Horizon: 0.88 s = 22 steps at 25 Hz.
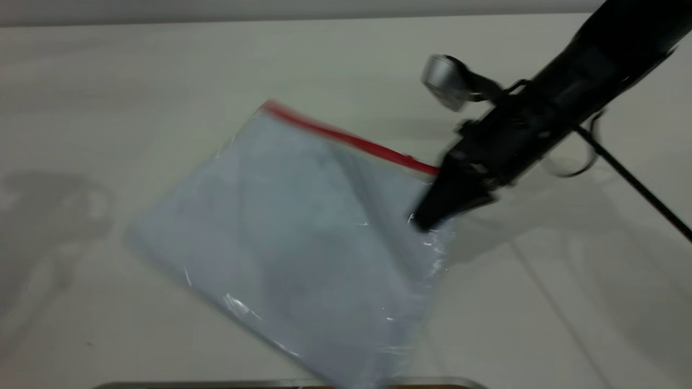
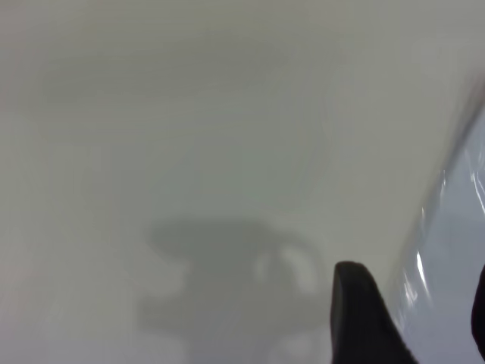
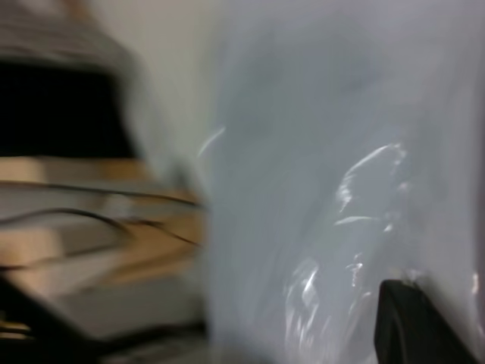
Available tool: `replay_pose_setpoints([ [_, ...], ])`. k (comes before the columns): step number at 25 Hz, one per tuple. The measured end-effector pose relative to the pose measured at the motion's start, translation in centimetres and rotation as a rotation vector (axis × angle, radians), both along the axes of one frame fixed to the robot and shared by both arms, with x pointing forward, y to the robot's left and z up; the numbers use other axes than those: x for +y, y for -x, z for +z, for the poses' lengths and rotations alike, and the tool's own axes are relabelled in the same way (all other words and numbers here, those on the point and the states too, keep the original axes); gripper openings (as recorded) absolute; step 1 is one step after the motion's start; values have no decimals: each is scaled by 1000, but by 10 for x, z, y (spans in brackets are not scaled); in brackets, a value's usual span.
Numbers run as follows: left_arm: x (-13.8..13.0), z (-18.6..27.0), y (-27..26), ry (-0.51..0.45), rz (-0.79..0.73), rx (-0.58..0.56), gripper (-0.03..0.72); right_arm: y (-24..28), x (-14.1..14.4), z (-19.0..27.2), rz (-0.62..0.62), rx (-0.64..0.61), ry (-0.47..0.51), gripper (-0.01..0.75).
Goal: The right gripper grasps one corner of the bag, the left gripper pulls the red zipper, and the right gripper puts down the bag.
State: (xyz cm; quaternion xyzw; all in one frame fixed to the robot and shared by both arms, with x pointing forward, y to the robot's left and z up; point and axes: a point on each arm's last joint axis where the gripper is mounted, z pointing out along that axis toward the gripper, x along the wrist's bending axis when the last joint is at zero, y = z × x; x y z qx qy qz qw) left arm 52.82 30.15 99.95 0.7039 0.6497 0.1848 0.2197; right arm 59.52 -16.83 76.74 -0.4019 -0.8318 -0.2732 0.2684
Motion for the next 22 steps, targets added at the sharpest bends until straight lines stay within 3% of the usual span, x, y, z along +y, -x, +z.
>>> replay_pose_setpoints([
  [3, -6, -18, -10, 9, -13, 47, 417, -34, -19, 22, -141, -170, 85, 35],
  [5, -17, -29, -22, 1, -59, 72, 417, -49, -13, 40, -185, -275, 58, 35],
  [7, -32, -37, -35, -16, -129, 77, 417, -51, 5, 51, -141, -342, 19, 35],
  [12, -74, -56, -74, -87, -345, 70, 417, -30, 56, 52, -10, -353, -26, 34],
  [16, -107, -75, -101, -118, -526, 136, 417, -26, 67, 51, 11, -374, -18, 34],
  [19, -128, -88, -111, -88, -661, 211, 417, -27, 69, 51, 12, -391, -21, 34],
  [22, -148, -93, -118, 2, -812, 226, 417, -27, 69, 52, 16, -395, -23, 34],
])
